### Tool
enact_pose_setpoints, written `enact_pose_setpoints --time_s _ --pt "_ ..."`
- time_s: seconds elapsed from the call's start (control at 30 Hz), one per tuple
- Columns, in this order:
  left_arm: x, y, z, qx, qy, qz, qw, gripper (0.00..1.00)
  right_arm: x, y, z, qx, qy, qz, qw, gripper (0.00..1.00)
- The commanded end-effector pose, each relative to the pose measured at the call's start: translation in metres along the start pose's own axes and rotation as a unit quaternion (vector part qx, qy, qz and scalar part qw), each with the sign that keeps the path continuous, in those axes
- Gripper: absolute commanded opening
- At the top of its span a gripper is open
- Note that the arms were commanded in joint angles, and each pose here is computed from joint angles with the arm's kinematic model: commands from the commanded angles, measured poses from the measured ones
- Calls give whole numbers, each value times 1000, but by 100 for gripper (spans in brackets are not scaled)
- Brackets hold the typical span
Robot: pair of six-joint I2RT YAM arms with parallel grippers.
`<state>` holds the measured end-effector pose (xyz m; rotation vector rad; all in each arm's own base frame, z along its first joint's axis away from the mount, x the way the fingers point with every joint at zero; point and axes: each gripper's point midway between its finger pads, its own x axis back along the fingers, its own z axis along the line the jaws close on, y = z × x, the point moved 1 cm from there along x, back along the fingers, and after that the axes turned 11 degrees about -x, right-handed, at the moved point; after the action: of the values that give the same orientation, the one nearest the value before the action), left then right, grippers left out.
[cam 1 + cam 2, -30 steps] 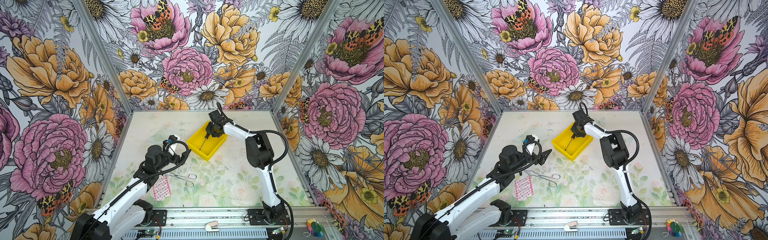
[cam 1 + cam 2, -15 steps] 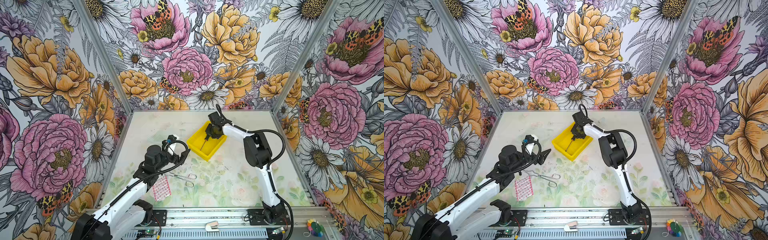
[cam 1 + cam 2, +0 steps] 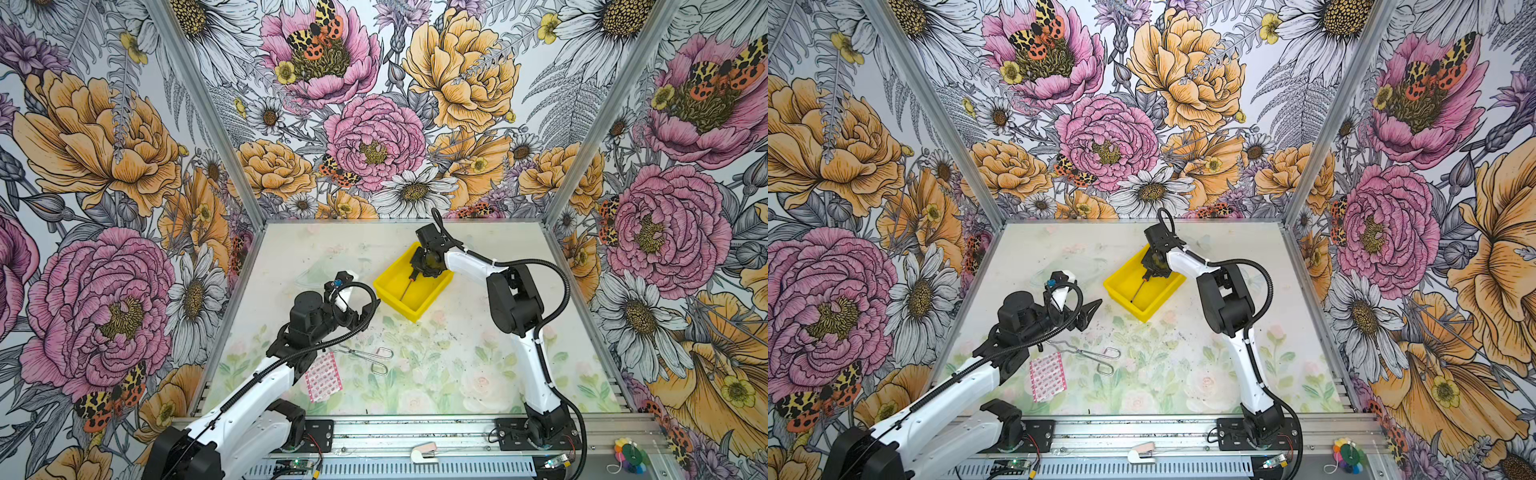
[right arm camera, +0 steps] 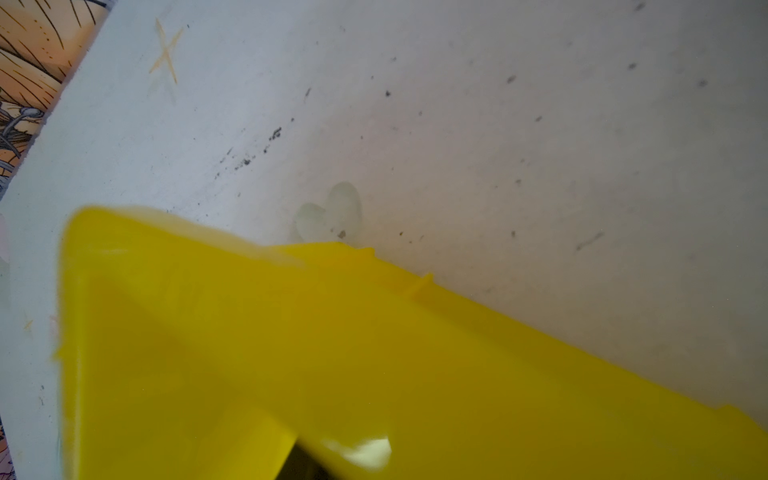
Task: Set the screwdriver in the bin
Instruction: 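Lower the screwdriver into the bin and open the right gripper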
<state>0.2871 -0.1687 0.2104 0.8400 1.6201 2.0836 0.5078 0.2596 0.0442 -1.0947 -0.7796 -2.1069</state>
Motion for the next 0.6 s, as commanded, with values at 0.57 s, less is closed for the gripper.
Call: enact_pose_setpoints --time_s 0.57 --pt "8 19 -6 -5 -14 -42 999 99 39 10 16 24 10 -46 999 50"
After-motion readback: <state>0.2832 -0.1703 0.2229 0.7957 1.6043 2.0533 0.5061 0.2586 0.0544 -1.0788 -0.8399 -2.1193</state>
